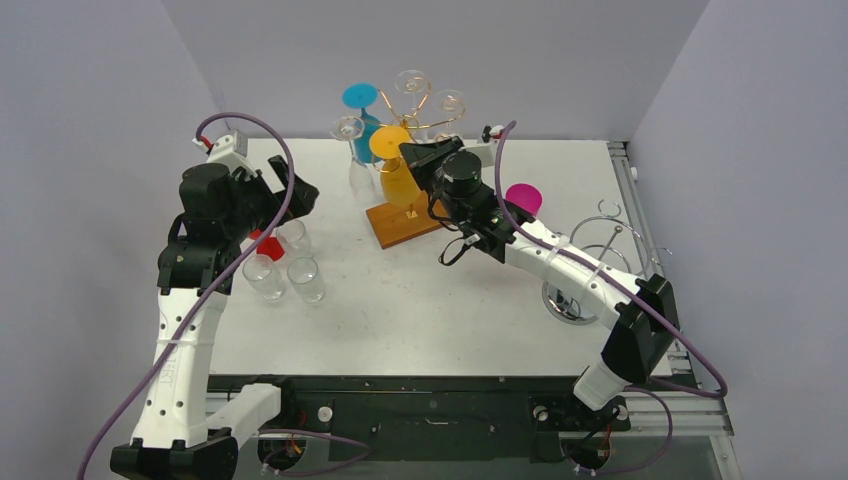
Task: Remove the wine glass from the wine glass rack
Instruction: Pick up the wine glass from the wine rack.
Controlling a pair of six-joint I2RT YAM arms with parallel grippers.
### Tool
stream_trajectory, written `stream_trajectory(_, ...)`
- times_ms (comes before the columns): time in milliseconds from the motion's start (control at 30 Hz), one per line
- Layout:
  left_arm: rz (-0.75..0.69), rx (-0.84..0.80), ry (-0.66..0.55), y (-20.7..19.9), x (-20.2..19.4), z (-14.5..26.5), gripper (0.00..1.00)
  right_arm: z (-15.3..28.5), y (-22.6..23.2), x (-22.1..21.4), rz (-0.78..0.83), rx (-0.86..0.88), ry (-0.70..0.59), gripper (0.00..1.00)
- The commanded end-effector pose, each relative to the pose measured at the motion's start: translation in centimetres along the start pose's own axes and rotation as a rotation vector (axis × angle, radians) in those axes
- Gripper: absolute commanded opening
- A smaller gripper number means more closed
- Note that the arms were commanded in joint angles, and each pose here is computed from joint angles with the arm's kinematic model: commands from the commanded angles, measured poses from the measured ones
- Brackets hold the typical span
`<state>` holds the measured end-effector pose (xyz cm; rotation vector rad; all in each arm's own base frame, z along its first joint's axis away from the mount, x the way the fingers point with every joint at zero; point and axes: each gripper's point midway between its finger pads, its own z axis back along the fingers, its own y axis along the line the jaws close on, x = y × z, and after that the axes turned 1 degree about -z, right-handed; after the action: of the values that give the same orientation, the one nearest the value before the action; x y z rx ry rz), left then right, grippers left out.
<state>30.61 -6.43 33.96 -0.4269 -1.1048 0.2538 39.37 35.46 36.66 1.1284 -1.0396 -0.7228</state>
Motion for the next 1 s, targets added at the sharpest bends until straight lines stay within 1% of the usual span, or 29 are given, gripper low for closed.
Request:
stream_trajectory(0, -0.007, -0.055, -0.056, -1.4, 1.4, 0.6, 0.96, 1.1, 2.1, 2.6, -0.011, 0.034, -0.094, 0.0)
stream_trajectory(267, -0.007, -0.06, -0.052, -1.5, 1.3, 0.5, 0.96, 1.9, 1.6, 3.7, -0.024, 0.02, -0.137, 0.0)
stream_trajectory(500, -0.002, -0.073, -0.05, -1.8, 1.3, 0.5, 0.96, 2.6, 1.5, 4.1, -0.036, 0.025, -0.144, 0.0)
stream_trajectory(733, 0.011, -0.099, -0.039, -2.2, 1.0, 0.5, 0.96, 4.0, 1.7, 4.4, -0.057, 0.044, -0.129, 0.0)
stream_trajectory(967, 0.034, -0.131, -0.025, -2.7, 0.6, 0.4, 0.96, 5.5, 1.5, 4.2, -0.073, 0.064, -0.085, 0.0)
